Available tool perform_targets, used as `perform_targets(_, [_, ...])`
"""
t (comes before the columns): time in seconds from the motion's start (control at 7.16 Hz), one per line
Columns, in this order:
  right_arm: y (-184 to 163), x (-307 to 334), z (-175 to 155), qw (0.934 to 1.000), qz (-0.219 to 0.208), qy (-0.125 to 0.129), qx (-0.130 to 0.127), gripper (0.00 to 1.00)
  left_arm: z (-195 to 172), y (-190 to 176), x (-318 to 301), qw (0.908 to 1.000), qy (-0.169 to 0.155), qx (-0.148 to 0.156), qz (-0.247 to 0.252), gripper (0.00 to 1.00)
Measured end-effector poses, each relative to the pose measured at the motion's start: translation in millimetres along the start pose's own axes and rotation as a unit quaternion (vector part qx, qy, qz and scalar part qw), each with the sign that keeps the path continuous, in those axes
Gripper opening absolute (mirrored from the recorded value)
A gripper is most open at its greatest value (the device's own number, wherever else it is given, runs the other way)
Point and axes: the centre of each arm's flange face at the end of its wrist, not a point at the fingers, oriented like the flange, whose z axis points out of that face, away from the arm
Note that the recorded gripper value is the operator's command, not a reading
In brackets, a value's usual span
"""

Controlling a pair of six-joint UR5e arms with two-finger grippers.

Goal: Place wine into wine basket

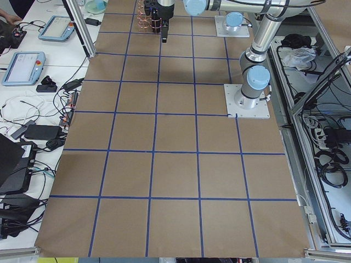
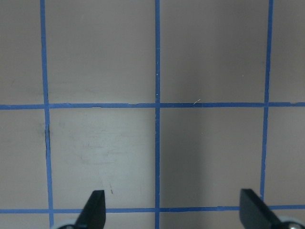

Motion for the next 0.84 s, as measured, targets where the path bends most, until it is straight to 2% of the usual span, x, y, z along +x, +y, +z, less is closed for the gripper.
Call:
perform_targets(0.28, [50, -32, -69, 0.9998, 0.018, 0.001, -0.011, 1.00, 0, 0, 0, 1.0000, 0.001, -0.001, 0.000, 1.00])
perform_targets(0.42, [68, -53, -90, 0.9991, 0.038, 0.007, -0.017, 1.00, 1, 0, 0, 1.0000, 0.001, -0.001, 0.000, 1.00])
perform_targets(0.56, [78, -85, -98, 0.9976, 0.062, 0.019, -0.025, 1.00, 1, 0, 0, 1.0000, 0.001, -0.001, 0.000, 1.00])
perform_targets(0.84, [84, -138, -91, 0.9967, 0.067, 0.028, -0.037, 1.00, 0, 0, 0, 1.0000, 0.000, -0.002, 0.000, 1.00])
